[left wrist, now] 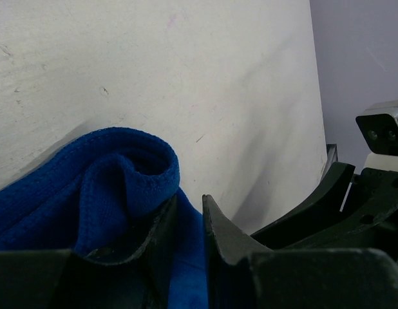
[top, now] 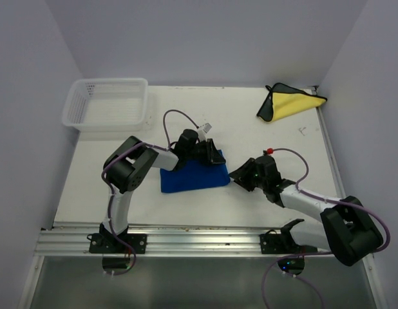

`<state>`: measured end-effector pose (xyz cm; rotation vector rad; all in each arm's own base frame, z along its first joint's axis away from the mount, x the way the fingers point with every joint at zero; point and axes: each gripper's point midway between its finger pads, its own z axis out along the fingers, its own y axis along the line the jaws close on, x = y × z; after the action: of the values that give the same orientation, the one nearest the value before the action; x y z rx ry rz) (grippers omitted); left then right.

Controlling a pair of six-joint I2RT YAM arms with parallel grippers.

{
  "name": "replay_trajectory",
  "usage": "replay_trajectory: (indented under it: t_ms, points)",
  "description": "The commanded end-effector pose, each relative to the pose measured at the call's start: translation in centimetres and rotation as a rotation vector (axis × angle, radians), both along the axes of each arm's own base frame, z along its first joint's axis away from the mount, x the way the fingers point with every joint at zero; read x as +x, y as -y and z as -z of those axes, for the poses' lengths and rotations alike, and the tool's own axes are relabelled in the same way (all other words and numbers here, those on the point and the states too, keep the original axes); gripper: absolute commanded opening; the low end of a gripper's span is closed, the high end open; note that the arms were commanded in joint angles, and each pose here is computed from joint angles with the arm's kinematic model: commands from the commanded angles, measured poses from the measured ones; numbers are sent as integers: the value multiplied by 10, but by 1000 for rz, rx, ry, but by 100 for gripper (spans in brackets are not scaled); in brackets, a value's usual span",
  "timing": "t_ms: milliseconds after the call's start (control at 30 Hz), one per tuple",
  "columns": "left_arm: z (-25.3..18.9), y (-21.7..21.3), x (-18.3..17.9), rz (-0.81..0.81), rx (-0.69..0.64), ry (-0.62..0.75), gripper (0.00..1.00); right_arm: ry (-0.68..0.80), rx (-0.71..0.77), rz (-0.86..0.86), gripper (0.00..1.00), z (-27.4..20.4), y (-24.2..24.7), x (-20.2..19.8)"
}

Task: Roll the towels
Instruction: Roll the towel

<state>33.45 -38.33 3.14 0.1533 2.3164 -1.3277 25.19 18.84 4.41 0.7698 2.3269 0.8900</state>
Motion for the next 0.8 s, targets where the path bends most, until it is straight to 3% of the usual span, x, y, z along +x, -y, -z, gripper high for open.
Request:
replay_trajectory:
  t_ms: [0, 133, 200, 467, 767]
  points:
    - [27, -22, -4, -34, 110, -34, 27, 7, 50, 36, 45, -5, -3, 8]
    - [27, -21, -6, -30, 111, -35, 27, -52, -13, 106, 41, 9, 15, 0]
    - [26, -21, -5, -28, 111, -34, 27, -12, -3, 112, 41, 3, 17, 2]
    - [28, -21, -6, -26, 113, -36, 27, 0, 73, 7, 41, 0, -9, 11]
    - [27, -22, -5, -30, 119, -34, 27, -3, 39, -38, 41, 5, -10, 8]
